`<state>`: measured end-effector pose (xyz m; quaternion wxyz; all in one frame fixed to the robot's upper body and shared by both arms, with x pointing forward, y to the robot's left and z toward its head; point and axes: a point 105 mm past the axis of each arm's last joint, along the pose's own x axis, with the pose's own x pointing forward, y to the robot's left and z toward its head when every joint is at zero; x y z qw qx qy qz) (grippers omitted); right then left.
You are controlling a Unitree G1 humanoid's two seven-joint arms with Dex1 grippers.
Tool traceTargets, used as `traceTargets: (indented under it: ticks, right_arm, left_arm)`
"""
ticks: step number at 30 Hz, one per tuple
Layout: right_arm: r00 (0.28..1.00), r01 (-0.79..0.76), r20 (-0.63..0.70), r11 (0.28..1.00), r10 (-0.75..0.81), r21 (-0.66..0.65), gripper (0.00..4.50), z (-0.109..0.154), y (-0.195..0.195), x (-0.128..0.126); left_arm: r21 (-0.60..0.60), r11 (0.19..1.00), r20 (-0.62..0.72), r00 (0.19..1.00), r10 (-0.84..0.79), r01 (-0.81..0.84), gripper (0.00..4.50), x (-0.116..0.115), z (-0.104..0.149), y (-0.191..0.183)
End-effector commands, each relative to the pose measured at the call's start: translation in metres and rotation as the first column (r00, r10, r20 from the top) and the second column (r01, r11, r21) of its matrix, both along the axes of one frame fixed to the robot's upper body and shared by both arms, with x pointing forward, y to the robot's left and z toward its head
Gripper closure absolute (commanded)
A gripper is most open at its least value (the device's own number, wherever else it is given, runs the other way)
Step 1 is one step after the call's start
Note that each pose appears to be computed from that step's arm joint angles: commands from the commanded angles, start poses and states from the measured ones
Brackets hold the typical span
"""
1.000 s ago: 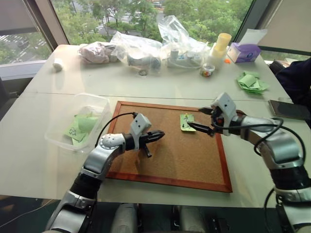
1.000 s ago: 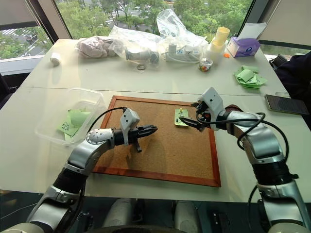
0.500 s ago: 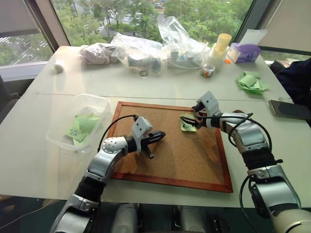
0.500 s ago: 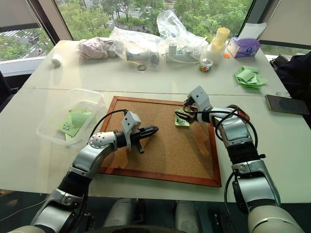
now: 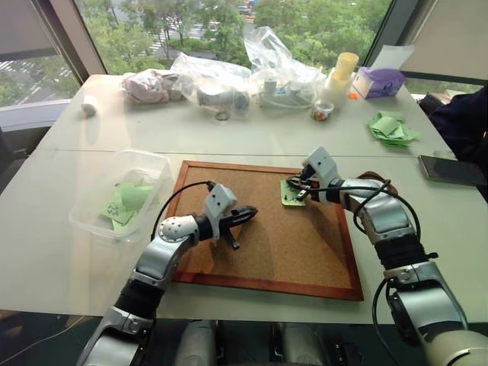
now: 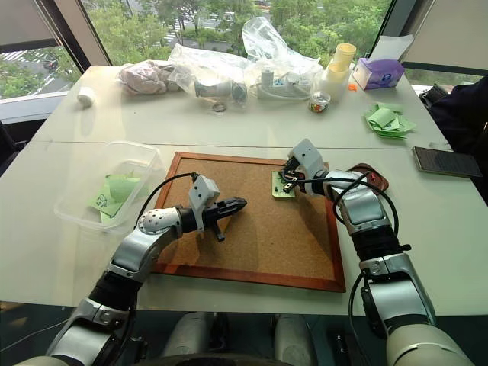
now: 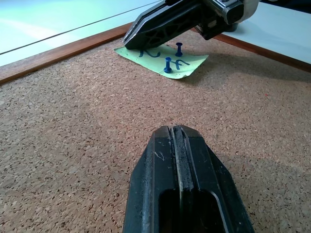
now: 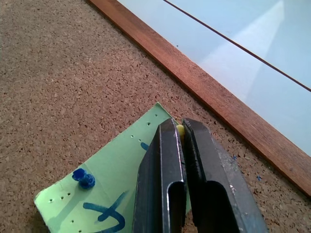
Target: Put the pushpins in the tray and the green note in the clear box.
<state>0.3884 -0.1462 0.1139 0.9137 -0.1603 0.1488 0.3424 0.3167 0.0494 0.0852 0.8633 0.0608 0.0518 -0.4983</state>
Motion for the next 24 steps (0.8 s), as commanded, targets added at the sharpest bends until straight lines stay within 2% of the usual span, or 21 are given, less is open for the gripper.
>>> traceTargets:
  ticks: [1, 4, 11, 17, 24]
  right_arm:
    - [0.993, 0.002, 0.117, 1.000, -0.002, 0.002, 4.47, 0.037, -0.007, -0.002]
    - [0.983, 0.026, 0.179, 1.000, -0.028, 0.012, 4.47, 0.062, -0.016, -0.008]
    - [0.967, 0.124, 0.218, 0.991, -0.133, 0.050, 4.47, 0.087, -0.043, -0.017]
    - [0.920, 0.328, 0.203, 0.942, -0.336, 0.072, 4.47, 0.085, -0.097, -0.017]
    - [0.859, 0.491, 0.139, 0.870, -0.492, 0.045, 4.47, 0.057, -0.145, -0.019]
  left_arm:
    - [0.039, 0.999, -0.067, 0.998, 0.016, -0.013, 4.50, -0.004, -0.020, 0.005]
    - [0.042, 0.999, -0.084, 0.996, 0.016, -0.013, 4.50, -0.006, -0.023, 0.005]
    - [0.042, 0.999, -0.102, 0.994, 0.028, -0.024, 4.50, -0.005, -0.026, 0.005]
    - [0.043, 0.999, -0.104, 0.994, 0.034, -0.030, 4.50, -0.005, -0.027, 0.006]
    - [0.041, 0.999, -0.096, 0.995, 0.038, -0.034, 4.50, -0.003, -0.024, 0.006]
